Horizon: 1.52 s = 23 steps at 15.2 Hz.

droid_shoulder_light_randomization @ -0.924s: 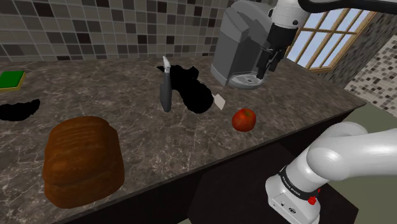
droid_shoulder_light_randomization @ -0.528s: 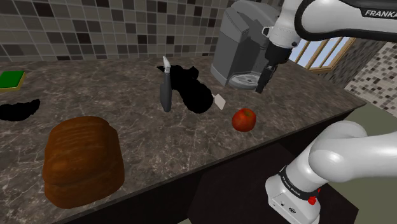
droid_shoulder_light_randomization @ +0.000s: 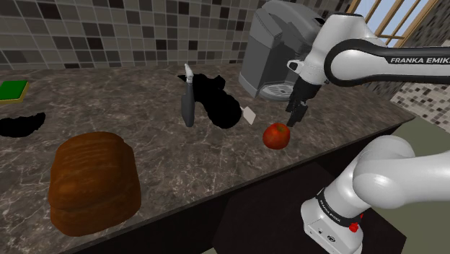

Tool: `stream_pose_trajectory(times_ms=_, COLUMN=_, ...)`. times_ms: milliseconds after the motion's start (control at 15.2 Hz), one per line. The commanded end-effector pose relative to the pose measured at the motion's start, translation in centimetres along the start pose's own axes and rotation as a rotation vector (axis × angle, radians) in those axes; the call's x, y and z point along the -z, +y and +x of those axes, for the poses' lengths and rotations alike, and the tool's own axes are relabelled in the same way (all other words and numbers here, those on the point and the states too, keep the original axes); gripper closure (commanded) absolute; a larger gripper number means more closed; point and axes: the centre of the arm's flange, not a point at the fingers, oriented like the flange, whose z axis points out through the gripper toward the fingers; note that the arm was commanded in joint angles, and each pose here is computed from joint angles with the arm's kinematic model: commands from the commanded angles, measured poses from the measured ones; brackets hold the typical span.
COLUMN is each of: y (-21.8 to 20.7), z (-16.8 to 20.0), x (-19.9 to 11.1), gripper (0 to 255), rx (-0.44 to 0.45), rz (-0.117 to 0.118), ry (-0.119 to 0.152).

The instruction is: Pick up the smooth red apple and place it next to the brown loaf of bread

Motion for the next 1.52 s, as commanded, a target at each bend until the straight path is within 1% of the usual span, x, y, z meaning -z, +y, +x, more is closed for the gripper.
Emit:
stream_pose_trajectory(times_ms=0, y=0.1, z=-0.2, x=-1.2, gripper=0, rx=0.012, rz=0.0, ry=0.003)
stream_pose_trajectory(times_ms=264, y=0.1, z=-0.2, x=-3.7, gripper=0, rx=0.012, rz=0.0, ry=0.003)
stream_pose_trajectory(times_ms=792, y=0.1, z=-0.2, x=-3.7, gripper=0, rx=0.012, rz=0.0, ry=0.003)
stream_pose_trajectory(times_ms=858, y=0.1, z=-0.2, x=-3.7, gripper=255, rx=0.012, rz=0.0, ry=0.003)
stream_pose_trajectory(times_ms=1452, y=0.1, z=-0.2, x=-3.7, gripper=255, rx=0.012, rz=0.0, ry=0.003)
